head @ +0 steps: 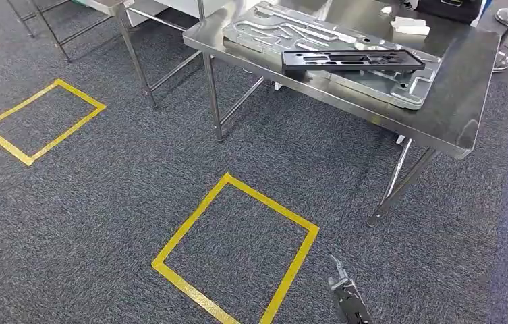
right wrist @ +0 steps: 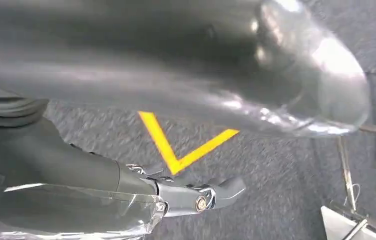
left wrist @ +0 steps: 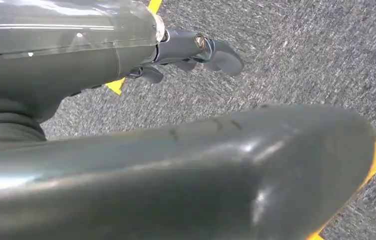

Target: Take the parts from the cabinet and place them on the table.

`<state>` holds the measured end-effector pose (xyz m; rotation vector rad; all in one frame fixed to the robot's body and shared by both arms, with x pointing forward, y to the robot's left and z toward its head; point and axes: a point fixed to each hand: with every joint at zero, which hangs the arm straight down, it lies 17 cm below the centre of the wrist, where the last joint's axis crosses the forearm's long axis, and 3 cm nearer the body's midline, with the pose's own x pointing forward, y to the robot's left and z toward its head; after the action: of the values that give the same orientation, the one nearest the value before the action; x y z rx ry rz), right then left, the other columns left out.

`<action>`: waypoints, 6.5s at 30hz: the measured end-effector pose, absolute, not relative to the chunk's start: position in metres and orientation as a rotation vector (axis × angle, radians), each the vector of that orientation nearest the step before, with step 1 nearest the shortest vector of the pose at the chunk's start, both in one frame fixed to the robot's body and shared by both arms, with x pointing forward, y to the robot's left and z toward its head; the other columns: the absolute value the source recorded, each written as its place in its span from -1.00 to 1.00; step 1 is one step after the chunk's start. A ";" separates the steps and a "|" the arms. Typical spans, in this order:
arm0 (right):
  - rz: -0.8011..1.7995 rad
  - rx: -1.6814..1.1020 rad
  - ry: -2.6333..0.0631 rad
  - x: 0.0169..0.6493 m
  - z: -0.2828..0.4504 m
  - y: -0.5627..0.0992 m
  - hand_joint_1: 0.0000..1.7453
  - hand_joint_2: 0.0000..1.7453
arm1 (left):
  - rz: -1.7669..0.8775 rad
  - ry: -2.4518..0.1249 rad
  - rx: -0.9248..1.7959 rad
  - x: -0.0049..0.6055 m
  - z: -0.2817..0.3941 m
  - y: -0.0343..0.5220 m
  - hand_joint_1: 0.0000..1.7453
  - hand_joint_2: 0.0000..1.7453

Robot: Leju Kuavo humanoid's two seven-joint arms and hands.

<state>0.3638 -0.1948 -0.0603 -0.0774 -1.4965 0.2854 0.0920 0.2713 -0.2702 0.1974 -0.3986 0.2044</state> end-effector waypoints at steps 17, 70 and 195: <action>0.016 0.007 -1.736 0.377 0.024 -0.192 -1.00 -1.00 | 0.188 -0.406 0.204 0.093 -0.270 0.277 -1.00 -1.00; 0.152 0.129 -1.534 0.352 -0.046 -0.152 -1.00 -1.00 | 0.219 -0.370 0.203 0.089 -0.272 0.282 -1.00 -1.00; 0.372 0.135 -1.331 0.277 -0.119 -0.118 -1.00 -1.00 | 0.526 -0.307 0.240 0.082 -0.274 0.289 -1.00 -1.00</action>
<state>0.2775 -0.1182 -0.1187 0.1346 -1.3308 0.3721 0.0819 0.2890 -0.2737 0.2395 -0.3072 0.5263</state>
